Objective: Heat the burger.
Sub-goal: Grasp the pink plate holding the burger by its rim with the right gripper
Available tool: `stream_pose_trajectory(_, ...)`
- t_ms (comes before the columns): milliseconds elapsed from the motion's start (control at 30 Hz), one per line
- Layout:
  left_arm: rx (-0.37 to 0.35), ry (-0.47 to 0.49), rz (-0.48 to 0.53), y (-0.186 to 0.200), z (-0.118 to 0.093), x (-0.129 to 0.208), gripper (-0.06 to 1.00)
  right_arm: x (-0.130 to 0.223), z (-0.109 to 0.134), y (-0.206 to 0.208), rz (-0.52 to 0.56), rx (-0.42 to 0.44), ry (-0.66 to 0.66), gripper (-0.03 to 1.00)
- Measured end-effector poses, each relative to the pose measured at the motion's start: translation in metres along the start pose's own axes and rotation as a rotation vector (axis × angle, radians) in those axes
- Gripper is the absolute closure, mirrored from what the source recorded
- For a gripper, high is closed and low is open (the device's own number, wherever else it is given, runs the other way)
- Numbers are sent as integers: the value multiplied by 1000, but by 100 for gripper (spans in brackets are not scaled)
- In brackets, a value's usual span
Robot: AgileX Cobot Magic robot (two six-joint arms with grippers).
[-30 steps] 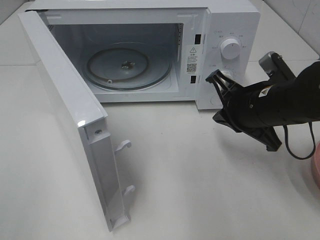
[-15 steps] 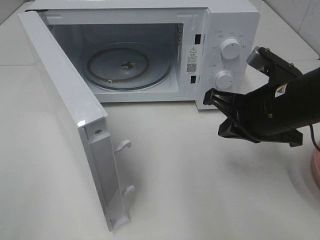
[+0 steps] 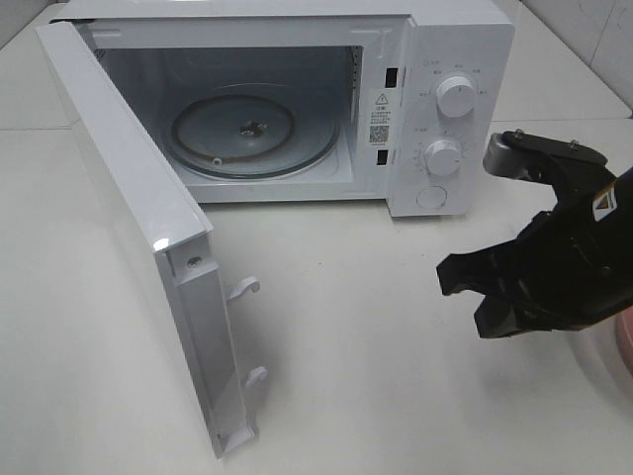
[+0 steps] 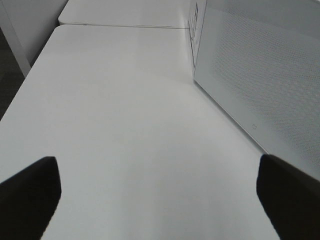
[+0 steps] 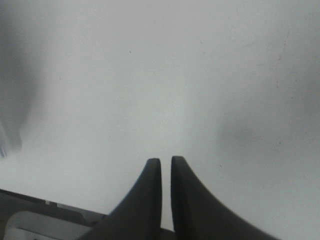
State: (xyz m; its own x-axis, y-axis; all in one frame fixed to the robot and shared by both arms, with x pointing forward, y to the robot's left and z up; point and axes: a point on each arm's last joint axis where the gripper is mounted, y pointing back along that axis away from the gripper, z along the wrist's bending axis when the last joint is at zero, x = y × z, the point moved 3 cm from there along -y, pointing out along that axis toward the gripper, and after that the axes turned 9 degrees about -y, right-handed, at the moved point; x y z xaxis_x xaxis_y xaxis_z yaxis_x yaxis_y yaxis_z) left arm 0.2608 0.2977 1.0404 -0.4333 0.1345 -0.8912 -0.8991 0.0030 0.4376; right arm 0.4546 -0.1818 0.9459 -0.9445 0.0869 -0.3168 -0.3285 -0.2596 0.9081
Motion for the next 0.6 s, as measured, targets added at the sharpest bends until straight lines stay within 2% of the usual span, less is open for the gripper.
stream_pose_trajectory(133, 0, 0, 0, 0, 0, 0, -4, 8, -4, 5, 59, 30, 41, 89)
stream_pose_trajectory(333, 0, 0, 0, 0, 0, 0, -4, -1, -14, 16, 81, 75, 24, 87)
stream_pose_trajectory(600, 0, 0, 0, 0, 0, 0, -4, -25, -44, 41, 110, 207, -13, 85)
